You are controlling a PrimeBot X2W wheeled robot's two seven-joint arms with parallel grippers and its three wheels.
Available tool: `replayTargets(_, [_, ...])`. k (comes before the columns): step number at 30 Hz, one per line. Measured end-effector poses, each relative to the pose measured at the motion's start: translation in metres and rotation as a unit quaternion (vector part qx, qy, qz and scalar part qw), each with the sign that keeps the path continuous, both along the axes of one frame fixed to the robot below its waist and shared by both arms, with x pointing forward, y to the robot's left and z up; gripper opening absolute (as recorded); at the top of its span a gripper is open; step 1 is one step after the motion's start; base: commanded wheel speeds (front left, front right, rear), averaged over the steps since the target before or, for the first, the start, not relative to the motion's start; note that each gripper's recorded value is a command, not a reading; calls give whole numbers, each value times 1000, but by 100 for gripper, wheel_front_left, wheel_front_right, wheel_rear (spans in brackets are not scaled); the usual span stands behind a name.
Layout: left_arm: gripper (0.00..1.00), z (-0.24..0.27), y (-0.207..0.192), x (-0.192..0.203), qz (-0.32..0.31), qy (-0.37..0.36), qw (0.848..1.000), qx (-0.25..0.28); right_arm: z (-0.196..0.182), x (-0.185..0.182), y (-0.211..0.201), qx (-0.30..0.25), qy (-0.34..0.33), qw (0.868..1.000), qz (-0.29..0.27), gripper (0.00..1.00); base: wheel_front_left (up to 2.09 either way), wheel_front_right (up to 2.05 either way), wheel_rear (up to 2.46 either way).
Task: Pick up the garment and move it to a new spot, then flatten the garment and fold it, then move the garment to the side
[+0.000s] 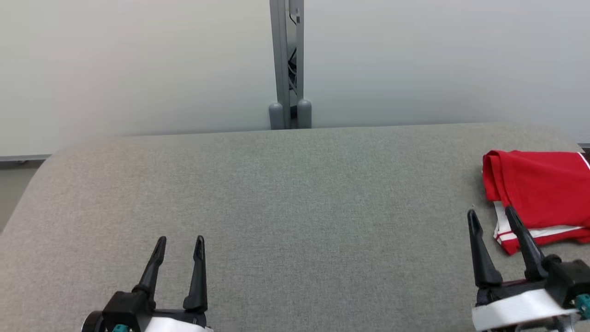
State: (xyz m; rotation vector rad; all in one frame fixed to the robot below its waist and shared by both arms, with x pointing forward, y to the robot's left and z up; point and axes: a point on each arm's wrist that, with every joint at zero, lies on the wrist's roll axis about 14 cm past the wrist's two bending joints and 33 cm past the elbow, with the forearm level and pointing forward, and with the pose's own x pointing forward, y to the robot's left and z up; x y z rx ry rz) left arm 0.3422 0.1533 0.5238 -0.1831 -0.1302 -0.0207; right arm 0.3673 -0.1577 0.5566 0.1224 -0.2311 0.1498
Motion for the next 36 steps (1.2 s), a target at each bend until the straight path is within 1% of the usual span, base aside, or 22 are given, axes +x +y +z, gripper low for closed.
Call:
replayTargets(2, [100, -5, 1, -6, 0, 7, 1000, -2, -8, -8, 0, -7, 10, 1000, -1, 100, 0, 0, 0])
replayTargets(8, [100, -20, 6, -16, 7, 29, 1000, -6, -29, -23, 8, 2, 41, 999, 7, 100, 0, 0, 0])
replayTargets(19, [100, -24, 5, -17, 8, 36, 999, -14, -32, -29, 7, 6, 45, 999, 3, 100, 0, 0, 0])
replayTargets(20, [0, -27, 5, -18, 7, 41, 999, -14, -35, -30, 7, 6, 50, 999, 3, 0, 0, 0, 0])
replayTargets(24, [0, -46, 4, -27, 8, 73, 997, -21, -54, -36, 8, 16, 81, 997, 2, 0, 0, 0, 0])
replayTargets(36, [0, -52, 11, -20, 16, 98, 987, -127, -58, -31, -7, 127, 109, 986, -16, 0, 0, 0, 0])
